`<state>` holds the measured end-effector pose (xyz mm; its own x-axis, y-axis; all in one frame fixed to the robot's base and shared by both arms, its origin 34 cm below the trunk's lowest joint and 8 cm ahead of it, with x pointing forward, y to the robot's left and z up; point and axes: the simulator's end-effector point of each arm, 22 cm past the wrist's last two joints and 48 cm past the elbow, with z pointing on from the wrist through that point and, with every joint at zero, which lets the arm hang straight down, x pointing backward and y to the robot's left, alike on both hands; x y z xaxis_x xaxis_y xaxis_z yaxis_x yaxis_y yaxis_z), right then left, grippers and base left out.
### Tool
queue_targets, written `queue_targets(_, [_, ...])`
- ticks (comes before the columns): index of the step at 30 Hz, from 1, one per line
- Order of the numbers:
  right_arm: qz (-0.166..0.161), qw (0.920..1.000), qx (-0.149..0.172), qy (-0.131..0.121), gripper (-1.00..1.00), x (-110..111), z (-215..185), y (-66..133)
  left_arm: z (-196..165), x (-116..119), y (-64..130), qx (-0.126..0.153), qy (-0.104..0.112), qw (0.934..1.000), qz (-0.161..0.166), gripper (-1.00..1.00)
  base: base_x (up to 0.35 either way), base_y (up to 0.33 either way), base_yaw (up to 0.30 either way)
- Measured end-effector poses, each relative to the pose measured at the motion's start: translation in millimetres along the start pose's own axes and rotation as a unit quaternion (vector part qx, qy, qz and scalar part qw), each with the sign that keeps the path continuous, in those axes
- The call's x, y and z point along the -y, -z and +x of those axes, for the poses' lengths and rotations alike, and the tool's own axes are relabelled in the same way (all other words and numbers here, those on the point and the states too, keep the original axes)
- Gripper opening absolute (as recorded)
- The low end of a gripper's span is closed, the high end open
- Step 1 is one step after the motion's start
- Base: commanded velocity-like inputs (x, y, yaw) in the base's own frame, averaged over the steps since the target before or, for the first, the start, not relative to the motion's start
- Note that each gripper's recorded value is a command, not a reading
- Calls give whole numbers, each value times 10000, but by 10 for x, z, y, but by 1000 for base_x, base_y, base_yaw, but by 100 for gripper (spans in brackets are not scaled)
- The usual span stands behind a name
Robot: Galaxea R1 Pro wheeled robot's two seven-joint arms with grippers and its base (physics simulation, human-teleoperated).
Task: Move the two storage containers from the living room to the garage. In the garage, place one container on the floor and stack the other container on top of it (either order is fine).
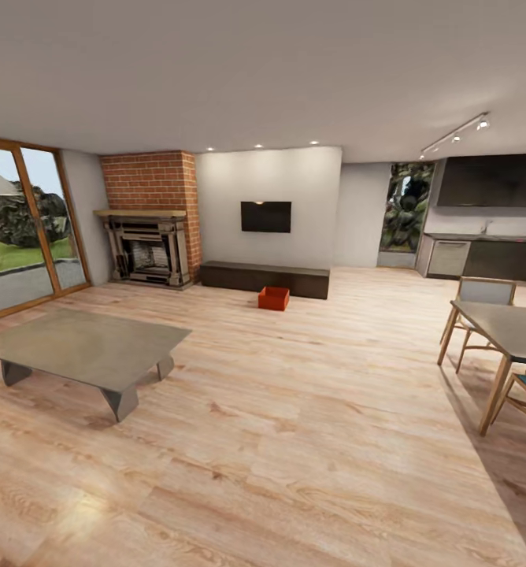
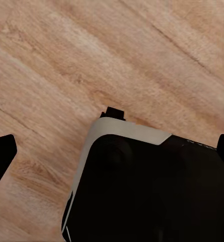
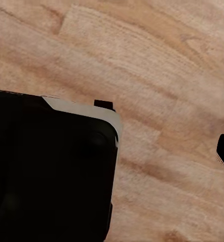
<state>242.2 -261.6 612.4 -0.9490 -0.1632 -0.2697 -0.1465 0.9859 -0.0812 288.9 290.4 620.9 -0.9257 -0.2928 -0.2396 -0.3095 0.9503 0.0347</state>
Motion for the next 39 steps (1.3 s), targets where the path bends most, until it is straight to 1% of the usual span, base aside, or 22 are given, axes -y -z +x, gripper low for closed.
queue_targets(39, [-3,10000,0,1,100,-3,0,0,3,-1,0,-4,6,10000,0,100,323,0,0])
